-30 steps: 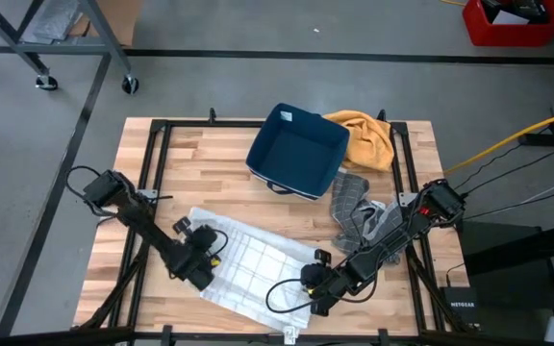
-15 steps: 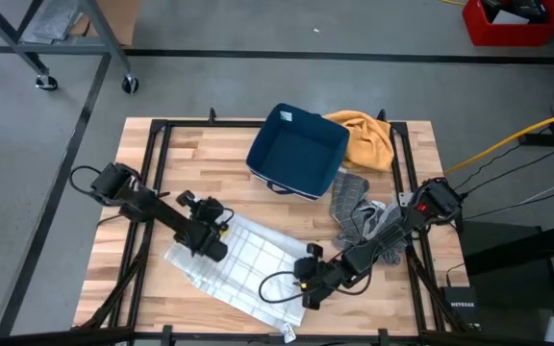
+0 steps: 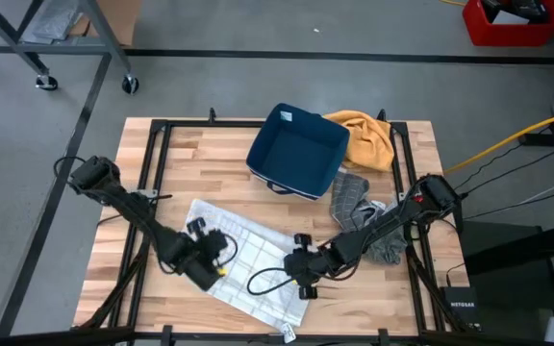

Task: Fold towel
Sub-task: Fold the white patterned towel

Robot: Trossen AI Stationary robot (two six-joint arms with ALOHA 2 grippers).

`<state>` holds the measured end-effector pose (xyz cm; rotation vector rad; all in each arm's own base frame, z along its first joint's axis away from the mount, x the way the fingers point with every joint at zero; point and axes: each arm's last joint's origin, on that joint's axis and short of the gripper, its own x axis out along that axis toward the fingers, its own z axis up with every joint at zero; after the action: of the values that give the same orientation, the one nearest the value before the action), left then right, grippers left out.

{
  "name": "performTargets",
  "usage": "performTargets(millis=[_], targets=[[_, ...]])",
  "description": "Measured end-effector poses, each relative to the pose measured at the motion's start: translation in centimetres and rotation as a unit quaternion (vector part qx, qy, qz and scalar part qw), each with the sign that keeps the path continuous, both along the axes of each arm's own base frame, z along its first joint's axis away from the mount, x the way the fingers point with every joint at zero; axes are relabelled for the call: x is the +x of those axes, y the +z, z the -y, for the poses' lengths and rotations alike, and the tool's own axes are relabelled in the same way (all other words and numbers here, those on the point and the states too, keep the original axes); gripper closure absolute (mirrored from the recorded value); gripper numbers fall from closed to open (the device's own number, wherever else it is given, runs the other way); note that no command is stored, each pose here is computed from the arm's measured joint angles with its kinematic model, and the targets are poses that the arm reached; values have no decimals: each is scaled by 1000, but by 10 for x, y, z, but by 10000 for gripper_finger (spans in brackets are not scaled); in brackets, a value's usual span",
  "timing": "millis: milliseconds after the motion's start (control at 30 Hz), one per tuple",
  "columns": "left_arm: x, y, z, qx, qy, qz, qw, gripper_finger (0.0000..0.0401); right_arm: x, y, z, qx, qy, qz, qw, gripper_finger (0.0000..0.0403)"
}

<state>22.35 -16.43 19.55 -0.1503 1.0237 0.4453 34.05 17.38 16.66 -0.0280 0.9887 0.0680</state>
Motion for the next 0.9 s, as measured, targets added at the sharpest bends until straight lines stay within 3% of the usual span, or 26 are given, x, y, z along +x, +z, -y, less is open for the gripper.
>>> performTargets(millis=[200,400,700,900], targets=[[-16,-16,20,-27,18,-5,999,400,-9,-8,17,-56,-20,-76,995,247],[-28,-46,17,-15,76,-22,997,400,-9,-10,24,-58,-27,-92,994,247],[-33,-70,-9,48,129,-36,990,400,-10,-10,20,-5,-1,-113,994,247],[-29,-79,-36,110,125,-57,984,400,-2,-7,15,29,9,-76,997,247]])
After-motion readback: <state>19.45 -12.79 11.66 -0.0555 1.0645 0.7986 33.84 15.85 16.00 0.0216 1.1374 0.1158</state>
